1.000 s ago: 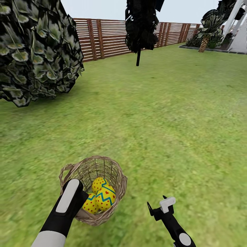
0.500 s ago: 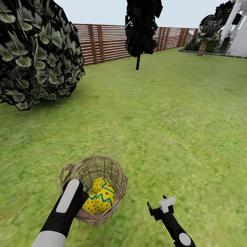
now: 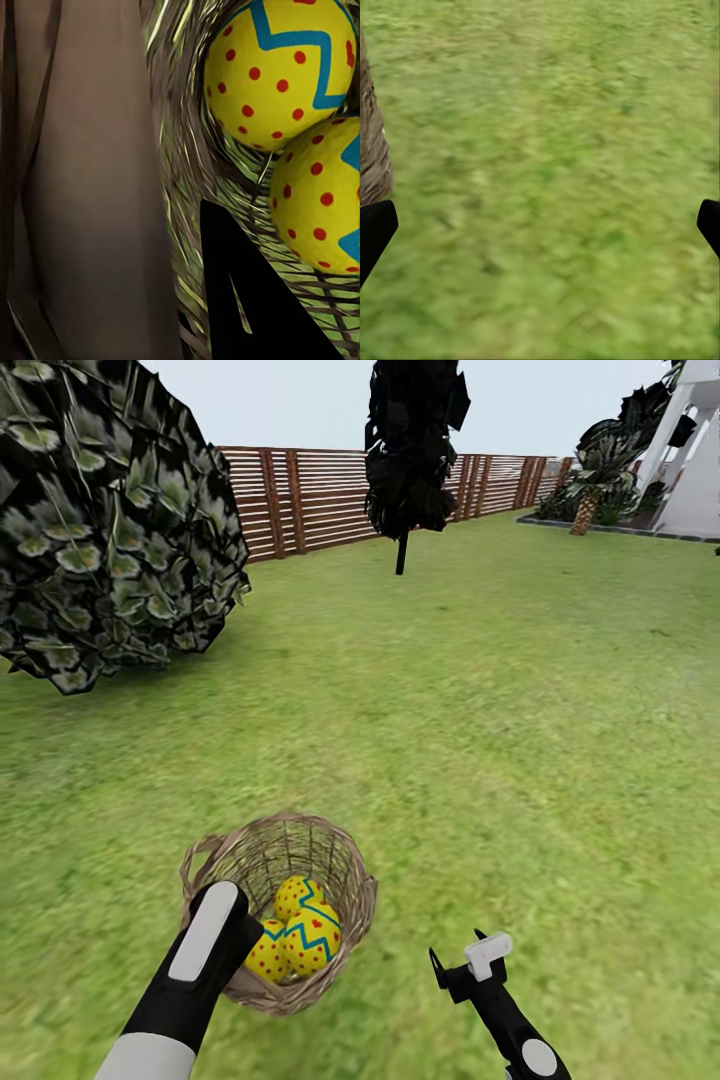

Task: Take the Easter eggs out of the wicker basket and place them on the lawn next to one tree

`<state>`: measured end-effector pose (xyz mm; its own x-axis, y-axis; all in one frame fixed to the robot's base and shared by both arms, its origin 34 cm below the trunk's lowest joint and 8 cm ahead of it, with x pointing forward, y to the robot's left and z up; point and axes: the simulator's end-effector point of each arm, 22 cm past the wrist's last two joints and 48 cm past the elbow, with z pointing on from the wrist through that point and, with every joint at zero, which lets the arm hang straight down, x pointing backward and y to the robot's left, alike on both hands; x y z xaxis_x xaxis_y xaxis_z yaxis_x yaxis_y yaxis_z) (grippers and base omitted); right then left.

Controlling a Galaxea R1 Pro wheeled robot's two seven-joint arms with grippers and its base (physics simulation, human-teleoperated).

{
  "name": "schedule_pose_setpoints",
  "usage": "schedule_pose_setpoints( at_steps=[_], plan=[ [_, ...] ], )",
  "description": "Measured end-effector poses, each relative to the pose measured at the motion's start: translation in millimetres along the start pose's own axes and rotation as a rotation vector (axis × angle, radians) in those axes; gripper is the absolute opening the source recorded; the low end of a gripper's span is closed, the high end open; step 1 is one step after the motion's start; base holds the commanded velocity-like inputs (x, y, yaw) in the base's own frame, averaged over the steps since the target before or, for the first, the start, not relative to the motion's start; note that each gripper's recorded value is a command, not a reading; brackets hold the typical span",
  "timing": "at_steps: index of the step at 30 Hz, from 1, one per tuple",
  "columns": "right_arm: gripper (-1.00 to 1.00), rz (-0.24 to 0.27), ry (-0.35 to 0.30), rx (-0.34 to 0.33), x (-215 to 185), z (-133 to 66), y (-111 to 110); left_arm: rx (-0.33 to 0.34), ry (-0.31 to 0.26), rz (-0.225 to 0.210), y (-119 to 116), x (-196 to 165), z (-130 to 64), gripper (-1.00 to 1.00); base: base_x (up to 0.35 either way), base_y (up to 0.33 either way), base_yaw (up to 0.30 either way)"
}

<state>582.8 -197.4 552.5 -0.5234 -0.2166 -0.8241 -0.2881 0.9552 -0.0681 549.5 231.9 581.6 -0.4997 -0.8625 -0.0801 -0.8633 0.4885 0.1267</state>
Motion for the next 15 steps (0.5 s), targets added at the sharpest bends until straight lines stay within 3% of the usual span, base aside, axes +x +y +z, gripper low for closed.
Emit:
schedule_pose_setpoints(
  at_steps=[7,15],
  plan=[
    [1.0,-0.001,-0.01,0.003,-16,-7.0,-2,0.037,0.032,-0.012,-7,4,-21.6,-1.0,0.0,0.0,0.0],
    [1.0,0.0,-0.018,0.005,-32,-14.9,-4,0.031,0.046,-0.033,-3,0,-56.6,-1.0,0.0,0.0,0.0]
  ],
)
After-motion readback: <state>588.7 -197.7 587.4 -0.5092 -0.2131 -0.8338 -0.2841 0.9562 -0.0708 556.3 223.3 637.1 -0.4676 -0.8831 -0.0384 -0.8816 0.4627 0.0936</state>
